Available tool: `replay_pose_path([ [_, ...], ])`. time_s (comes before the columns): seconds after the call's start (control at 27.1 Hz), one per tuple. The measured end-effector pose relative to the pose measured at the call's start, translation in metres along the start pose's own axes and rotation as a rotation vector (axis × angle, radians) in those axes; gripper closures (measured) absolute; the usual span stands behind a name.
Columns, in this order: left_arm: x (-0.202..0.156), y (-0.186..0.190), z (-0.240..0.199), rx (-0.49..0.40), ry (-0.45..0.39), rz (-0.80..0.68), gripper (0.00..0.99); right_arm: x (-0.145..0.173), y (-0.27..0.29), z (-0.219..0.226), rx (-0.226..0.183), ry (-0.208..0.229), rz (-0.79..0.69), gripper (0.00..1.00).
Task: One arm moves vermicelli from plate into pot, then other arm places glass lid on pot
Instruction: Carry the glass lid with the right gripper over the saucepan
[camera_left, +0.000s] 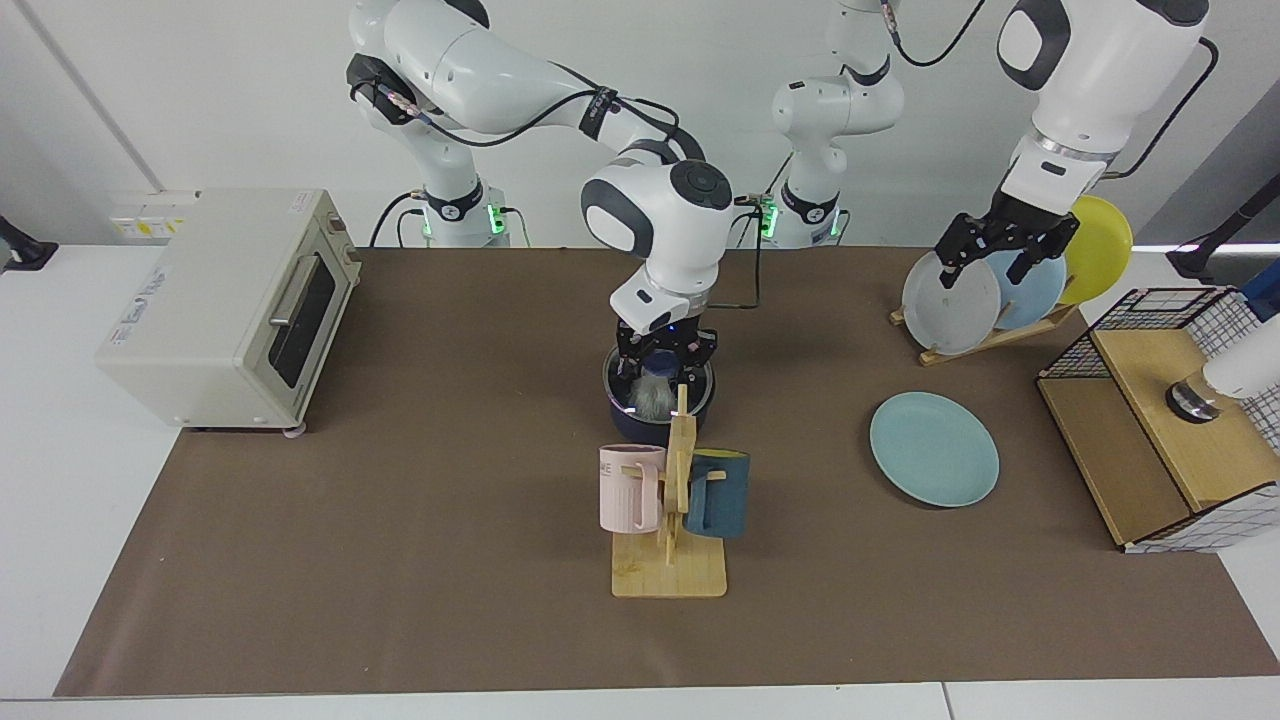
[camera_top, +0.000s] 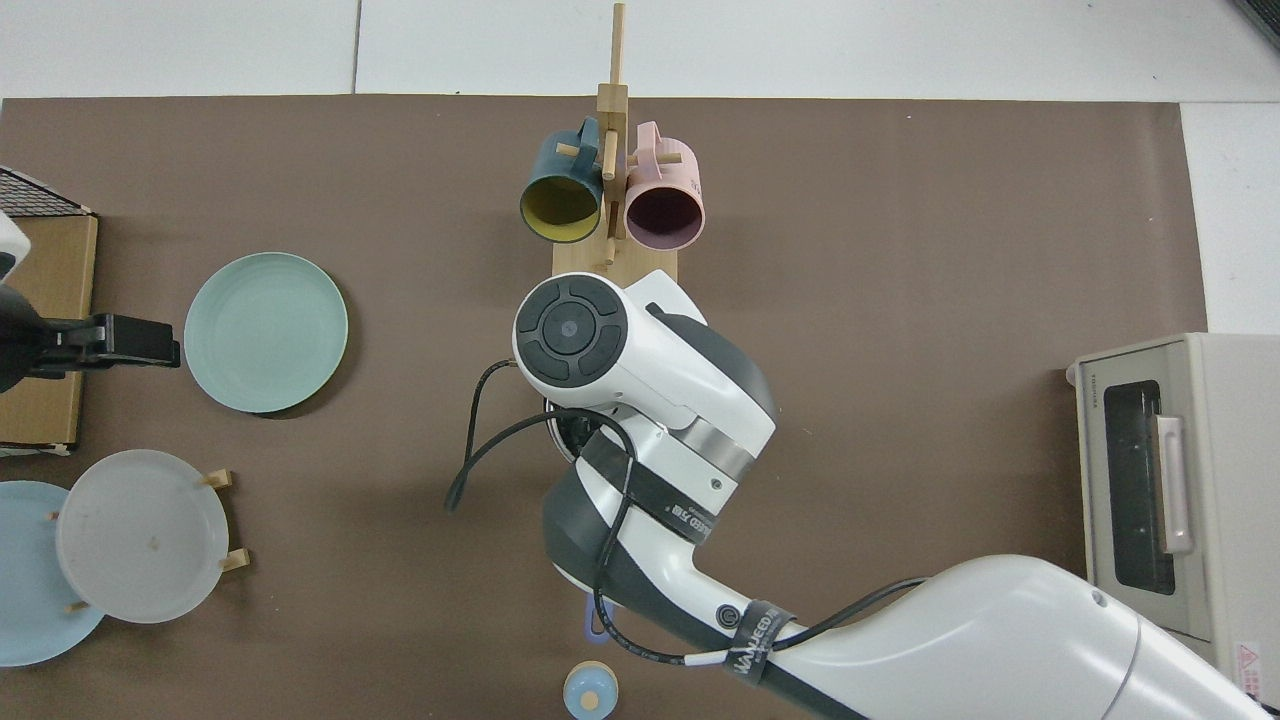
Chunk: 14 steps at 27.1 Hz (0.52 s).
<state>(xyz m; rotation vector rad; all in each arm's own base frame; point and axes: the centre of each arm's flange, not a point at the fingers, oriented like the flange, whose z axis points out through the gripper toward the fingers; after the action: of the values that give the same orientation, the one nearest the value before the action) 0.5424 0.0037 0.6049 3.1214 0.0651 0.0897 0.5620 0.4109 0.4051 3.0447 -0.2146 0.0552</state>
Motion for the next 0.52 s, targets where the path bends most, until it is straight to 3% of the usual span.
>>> replay_pose_path([
  [0.52,0.0,0.0,0.0,0.0,0.0,0.0,0.0,-0.0011,0.0014,0.0005,0.014,0.012,-0.002,0.4],
])
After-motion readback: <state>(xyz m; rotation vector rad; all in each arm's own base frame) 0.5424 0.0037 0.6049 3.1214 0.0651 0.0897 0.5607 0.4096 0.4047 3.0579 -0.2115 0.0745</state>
